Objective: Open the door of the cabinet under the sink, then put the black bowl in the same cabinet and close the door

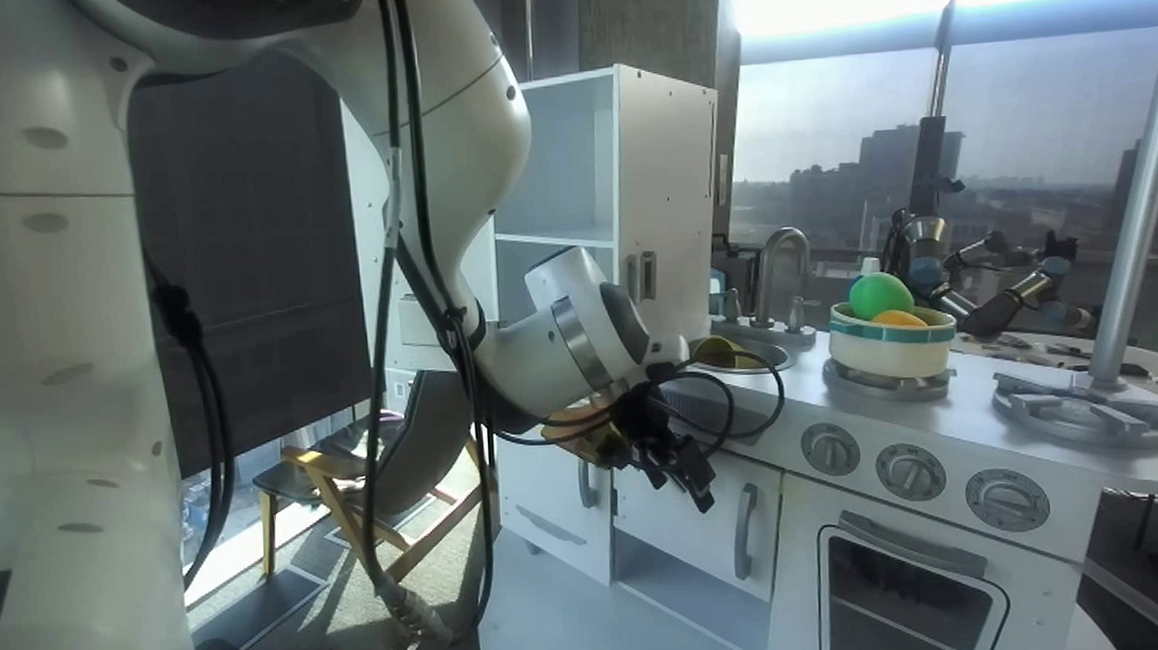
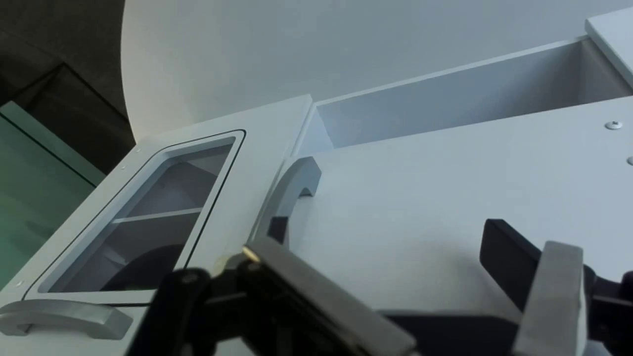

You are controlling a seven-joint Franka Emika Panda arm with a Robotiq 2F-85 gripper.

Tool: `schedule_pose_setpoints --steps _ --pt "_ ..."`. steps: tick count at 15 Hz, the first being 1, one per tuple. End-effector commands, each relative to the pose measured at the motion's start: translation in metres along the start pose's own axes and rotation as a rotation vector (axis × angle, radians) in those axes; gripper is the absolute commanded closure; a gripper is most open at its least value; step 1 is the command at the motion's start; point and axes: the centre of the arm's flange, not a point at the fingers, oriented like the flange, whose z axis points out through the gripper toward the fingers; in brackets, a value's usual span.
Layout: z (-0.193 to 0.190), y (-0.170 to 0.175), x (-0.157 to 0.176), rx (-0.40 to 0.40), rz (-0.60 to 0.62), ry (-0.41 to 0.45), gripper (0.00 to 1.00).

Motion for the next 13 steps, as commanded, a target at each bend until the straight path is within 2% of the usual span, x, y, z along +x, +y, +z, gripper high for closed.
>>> schedule_pose_setpoints --steps 1,6,13 --pt "-0.035 0.011 0.004 0.007 -0.024 -0.095 0.00" --pt "-0.068 0.019 -0.004 0.109 -0.070 -0.239 0.00" --pt "-0.120 0.042 0.000 0.150 -0.102 -0.294 0.00"
